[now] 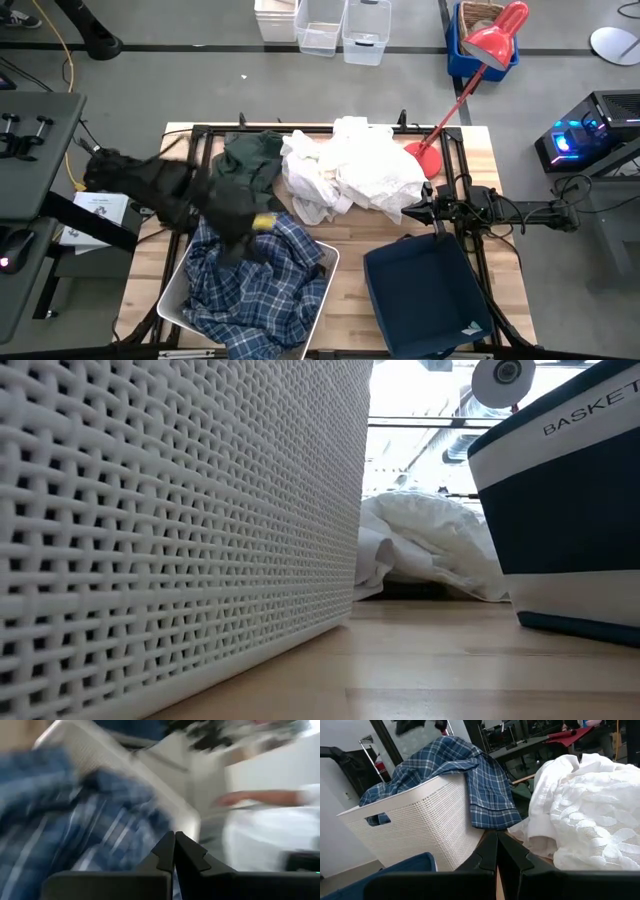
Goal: Sort clothes
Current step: Put the blue patterned polo into the white bin
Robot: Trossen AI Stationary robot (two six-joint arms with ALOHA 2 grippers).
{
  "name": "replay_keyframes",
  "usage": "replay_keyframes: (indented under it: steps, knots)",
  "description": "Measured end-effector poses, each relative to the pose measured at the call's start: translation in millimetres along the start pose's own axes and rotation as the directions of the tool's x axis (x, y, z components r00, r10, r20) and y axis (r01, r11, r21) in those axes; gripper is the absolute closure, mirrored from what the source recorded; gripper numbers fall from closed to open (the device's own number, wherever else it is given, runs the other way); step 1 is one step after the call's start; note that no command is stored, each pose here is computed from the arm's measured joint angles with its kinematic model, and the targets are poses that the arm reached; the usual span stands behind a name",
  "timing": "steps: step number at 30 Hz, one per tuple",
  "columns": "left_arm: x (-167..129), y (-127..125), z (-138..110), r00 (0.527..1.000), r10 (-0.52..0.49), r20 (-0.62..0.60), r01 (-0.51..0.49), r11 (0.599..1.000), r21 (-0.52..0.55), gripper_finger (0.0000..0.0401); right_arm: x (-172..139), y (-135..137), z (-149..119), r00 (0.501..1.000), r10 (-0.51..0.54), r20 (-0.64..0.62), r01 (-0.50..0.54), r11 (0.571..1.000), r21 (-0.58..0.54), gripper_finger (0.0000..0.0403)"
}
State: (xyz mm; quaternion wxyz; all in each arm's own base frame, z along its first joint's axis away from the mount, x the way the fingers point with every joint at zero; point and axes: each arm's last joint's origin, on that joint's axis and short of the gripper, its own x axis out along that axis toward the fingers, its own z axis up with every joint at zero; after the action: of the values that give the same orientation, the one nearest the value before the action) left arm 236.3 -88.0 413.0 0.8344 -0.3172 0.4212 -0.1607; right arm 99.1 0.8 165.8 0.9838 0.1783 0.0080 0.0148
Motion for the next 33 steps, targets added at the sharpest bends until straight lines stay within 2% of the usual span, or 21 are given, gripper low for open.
replay_keyframes:
  steps: [3,5,7,10,12,13,14,15,16,17,19,20,21,23,25,27,28,33]
  knots:
    - [0.7,-16.2,-17.5,0.992,0.098,0.082,-0.095,0.995,-0.030,0.0401,0.0,0.0,0.0,1.000,0.000,0.000,0.000,1.000,0.000,0.0402]
    - [-13.1,-23.7,-18.0,0.974,0.137,0.182,-0.131,0.991,-0.041,0.0401,0.0,0.0,0.0,1.000,0.000,0.000,0.000,1.000,0.000,0.0402]
    - [-34.5,-28.2,-13.2,0.933,0.183,0.309,-0.174,0.983,-0.054,0.0401,0.0,0.0,0.0,1.000,0.000,0.000,0.000,1.000,0.000,0.0402]
    - [-71.0,-25.4,-8.1,0.845,0.293,0.447,-0.291,0.954,-0.076,0.0401,0.0,0.0,0.0,1.000,0.000,0.000,0.000,1.000,0.000,0.0402]
    - [-87.4,-7.8,-12.2,0.779,0.462,0.424,-0.444,0.884,-0.148,0.0401,0.0,0.0,0.0,1.000,0.000,0.000,0.000,1.000,0.000,0.0402]
    - [-92.9,7.1,-17.6,0.745,0.573,0.342,-0.533,0.819,-0.211,0.0401,0.0,0.0,0.0,1.000,0.000,0.000,0.000,1.000,0.000,0.0402]
    - [-96.7,22.1,-23.1,0.700,0.674,0.237,-0.620,0.738,-0.266,0.0401,0.0,0.0,0.0,1.000,0.000,0.000,0.000,1.000,0.000,0.0402]
    - [-97.7,36.1,-26.1,0.650,0.747,0.140,-0.690,0.657,-0.305,0.0401,0.0,0.0,0.0,1.000,0.000,0.000,0.000,1.000,0.000,0.0402]
    - [-95.0,48.5,-24.6,0.618,0.781,0.089,-0.718,0.607,-0.340,0.0401,0.0,0.0,0.0,1.000,0.000,0.000,0.000,1.000,0.000,0.0402]
    - [-91.0,60.4,-22.7,0.620,0.782,0.067,-0.713,0.597,-0.367,0.0401,0.0,0.0,0.0,1.000,0.000,0.000,0.000,1.000,0.000,0.0402]
    - [-83.3,81.9,-19.5,0.672,0.739,0.041,-0.655,0.619,-0.433,0.0401,0.0,0.0,0.0,1.000,0.000,0.000,0.000,1.000,0.000,0.0402]
    - [-81.3,91.8,-16.0,0.680,0.731,0.057,-0.635,0.626,-0.451,0.0401,0.0,0.0,0.0,1.000,0.000,0.000,0.000,1.000,0.000,0.0402]
    - [-81.5,101.0,-16.2,0.672,0.739,0.053,-0.639,0.614,-0.463,0.0401,0.0,0.0,0.1,1.000,0.000,0.001,0.000,1.000,0.000,0.0402]
    - [-78.4,122.7,-19.7,0.629,0.777,-0.030,-0.688,0.537,-0.488,0.0398,0.2,-0.1,-0.2,1.000,-0.001,-0.003,0.001,1.000,0.000,0.0402]
    - [-72.6,141.8,-17.9,0.605,0.793,-0.068,-0.711,0.500,-0.494,0.0389,0.3,-0.2,-0.4,1.000,-0.002,-0.005,0.002,1.000,0.000,0.0402]
    - [-68.8,160.3,-21.2,0.608,0.784,-0.129,-0.717,0.471,-0.514,0.0375,0.4,-0.2,-0.5,1.000,-0.003,-0.006,0.003,1.000,0.000,0.0402]
    - [-67.7,168.3,-22.8,0.626,0.766,-0.145,-0.703,0.473,-0.531,0.0366,0.4,-0.2,-0.5,1.000,-0.002,-0.006,0.002,1.000,0.001,0.0402]
    - [-51.7,202.1,-32.3,0.777,0.604,-0.180,-0.564,0.540,-0.625,0.0310,0.4,-0.2,-0.4,1.000,-0.002,-0.006,0.002,1.000,0.000,0.0402]
